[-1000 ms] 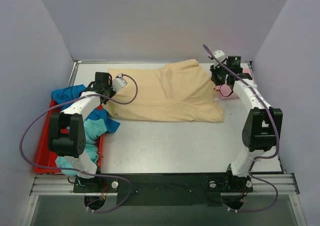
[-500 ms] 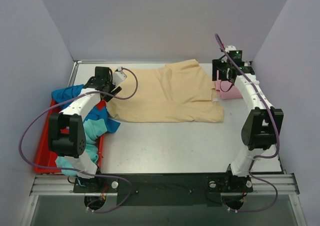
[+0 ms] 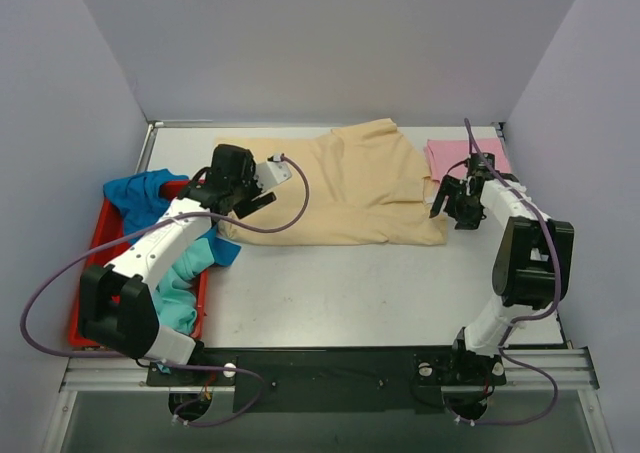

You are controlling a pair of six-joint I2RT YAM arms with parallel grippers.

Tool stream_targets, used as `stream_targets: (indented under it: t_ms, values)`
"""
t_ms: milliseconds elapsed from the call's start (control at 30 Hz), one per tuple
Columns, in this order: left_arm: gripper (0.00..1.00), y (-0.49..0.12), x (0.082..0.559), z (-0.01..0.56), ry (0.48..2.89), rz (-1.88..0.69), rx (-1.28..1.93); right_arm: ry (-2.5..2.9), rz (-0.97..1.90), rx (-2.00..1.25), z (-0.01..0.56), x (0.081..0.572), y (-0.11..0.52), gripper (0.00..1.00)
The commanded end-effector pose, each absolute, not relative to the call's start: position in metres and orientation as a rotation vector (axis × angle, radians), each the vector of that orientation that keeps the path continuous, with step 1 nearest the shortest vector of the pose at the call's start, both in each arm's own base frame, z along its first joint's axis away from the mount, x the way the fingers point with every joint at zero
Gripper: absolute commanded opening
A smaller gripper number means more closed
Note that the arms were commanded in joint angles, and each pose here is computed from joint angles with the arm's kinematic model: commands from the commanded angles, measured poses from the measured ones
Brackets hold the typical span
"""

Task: Fold and stack the t-shirts
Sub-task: Fold the flattened tshirt in 1/3 of the way

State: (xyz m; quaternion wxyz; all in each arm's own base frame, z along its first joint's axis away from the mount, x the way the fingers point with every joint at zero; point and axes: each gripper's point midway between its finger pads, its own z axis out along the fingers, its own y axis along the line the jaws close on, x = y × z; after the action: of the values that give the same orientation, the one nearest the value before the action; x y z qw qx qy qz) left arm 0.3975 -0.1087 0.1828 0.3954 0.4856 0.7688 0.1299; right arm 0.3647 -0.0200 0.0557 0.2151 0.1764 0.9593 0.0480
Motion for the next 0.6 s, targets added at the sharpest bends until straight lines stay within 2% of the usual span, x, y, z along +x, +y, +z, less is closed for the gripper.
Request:
stream_targets:
  t_ms: [0,133,200,233,367,567]
  values:
    - [0.86,-0.109,0.371,0.17,1.98,0.242,1.279,2.726,0.304,0.562,0.038,0.352,0.001,0.67]
    - [0.85,-0.111,0.354,0.152,1.993,0.201,1.339,2.776,0.22,0.574,0.026,0.339,-0.007,0.59]
    - [0.85,-0.111,0.347,0.145,1.993,0.193,1.365,2.804,0.218,0.573,0.021,0.33,-0.007,0.44]
    - [0.84,-0.117,0.342,0.14,1.982,0.141,1.394,2.822,0.223,0.569,0.018,0.325,-0.005,0.3]
    - [0.83,-0.126,0.327,0.124,1.977,0.056,1.472,2.831,0.21,0.566,0.022,0.312,-0.006,0.0]
    - [0.84,-0.132,0.301,0.095,1.925,-0.048,1.658,2.794,0.081,0.59,0.054,0.278,-0.023,0.0]
